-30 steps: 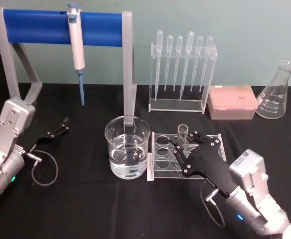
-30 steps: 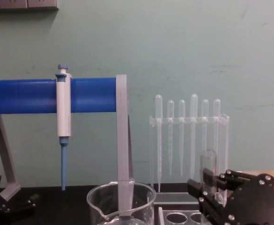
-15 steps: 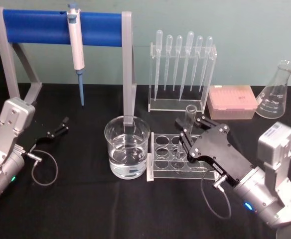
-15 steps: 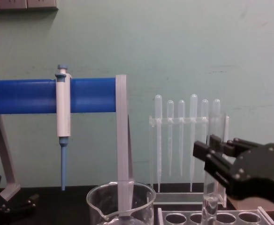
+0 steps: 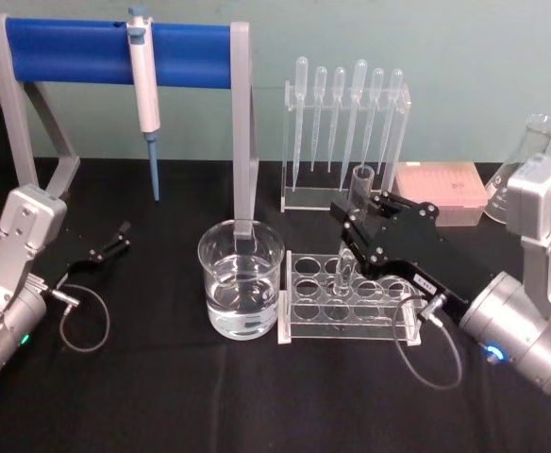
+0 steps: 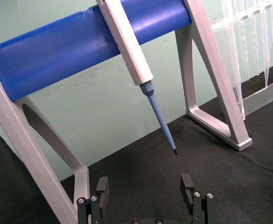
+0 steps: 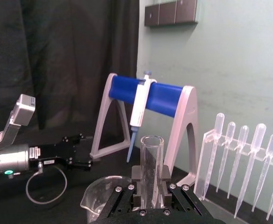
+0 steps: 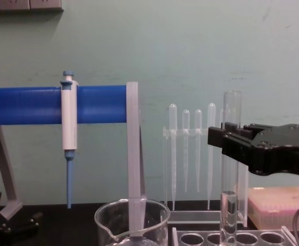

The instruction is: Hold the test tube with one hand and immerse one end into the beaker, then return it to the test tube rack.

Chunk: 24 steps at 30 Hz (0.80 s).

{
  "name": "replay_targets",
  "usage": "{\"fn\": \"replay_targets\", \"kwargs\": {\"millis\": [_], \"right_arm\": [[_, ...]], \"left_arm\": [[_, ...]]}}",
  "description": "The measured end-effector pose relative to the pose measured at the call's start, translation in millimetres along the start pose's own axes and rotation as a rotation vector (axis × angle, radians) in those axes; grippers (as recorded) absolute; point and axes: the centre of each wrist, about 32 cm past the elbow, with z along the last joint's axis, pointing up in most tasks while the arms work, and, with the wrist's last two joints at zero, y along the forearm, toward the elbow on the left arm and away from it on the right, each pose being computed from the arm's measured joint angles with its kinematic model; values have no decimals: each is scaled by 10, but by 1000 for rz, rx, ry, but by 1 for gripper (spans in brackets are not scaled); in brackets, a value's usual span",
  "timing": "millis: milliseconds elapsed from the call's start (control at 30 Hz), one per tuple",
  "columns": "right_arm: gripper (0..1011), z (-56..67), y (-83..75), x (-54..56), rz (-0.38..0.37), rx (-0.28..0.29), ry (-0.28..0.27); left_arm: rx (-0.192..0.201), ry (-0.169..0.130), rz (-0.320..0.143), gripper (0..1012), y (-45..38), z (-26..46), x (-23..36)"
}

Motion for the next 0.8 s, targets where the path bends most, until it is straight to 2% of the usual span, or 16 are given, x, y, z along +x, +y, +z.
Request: {"fn": "replay_targets", "kwargs": {"millis": [33,267,433,800], "right_arm": [[241,48,10,34,8,-17,7],[242,129,33,129,29,-70,47],[241,136,43,145,37,-91,52],[241,137,50,147,35,-96,45]], "left_arm": [[0,0,0,1000,0,0,0],[0,0,0,1000,0,0,0],[0,0,0,1000,0,0,0],[0,0,0,1000,0,0,0]]}}
